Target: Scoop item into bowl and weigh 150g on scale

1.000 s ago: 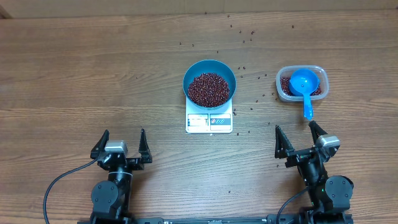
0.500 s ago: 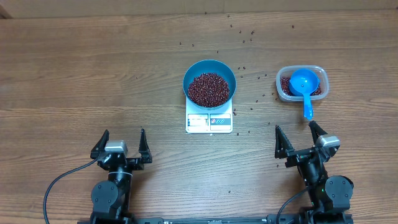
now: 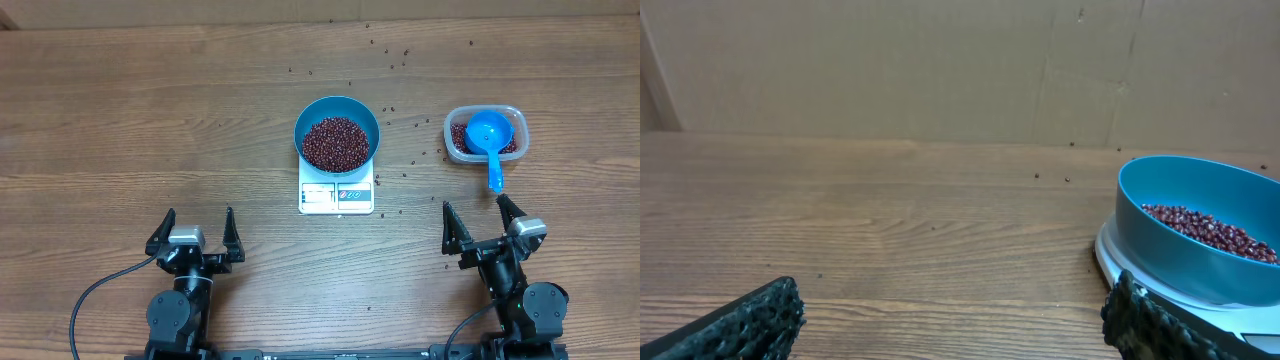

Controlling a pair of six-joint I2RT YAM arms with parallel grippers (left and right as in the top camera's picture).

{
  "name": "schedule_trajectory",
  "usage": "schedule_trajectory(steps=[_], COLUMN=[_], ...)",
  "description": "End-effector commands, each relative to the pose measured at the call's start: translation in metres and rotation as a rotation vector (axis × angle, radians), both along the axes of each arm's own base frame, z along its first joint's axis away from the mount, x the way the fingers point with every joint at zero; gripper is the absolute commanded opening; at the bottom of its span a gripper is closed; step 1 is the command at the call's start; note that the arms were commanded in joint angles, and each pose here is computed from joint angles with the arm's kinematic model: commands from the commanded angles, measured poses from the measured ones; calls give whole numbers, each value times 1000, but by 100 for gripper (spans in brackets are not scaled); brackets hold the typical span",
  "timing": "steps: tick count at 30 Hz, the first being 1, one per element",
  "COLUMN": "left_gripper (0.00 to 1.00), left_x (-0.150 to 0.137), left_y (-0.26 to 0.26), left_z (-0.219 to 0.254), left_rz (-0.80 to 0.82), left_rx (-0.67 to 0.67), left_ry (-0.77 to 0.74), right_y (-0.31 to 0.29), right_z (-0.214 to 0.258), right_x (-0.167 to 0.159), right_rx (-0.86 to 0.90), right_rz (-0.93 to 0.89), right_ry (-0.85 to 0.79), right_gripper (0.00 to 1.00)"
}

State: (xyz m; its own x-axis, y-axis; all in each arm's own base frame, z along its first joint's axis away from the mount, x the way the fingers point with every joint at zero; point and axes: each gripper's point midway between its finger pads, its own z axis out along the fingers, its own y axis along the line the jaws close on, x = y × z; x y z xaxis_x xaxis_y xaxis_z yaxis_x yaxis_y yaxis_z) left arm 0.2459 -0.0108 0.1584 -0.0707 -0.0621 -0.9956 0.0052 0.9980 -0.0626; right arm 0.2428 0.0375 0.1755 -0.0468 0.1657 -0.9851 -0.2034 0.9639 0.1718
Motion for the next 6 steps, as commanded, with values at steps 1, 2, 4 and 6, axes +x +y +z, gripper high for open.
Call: schedule_trajectory(steps=[1,2,4,6], left_gripper=[100,100,99,99], left_x=[0,0,0,0], left_y=[0,0,0,0], left_z=[0,0,0,0], left_rz=[-4,-5,-4,-4], left_rx=[18,18,18,18], left_ry=[-4,-4,-4,-4], right_y=[0,0,0,0], right_z=[-3,-2,-2,-2], right_x=[0,0,0,0], right_rx=[4,4,4,4], right_rz=[-5,-5,-5,-5], right_ry=[0,0,0,0], right_gripper=[100,100,100,100])
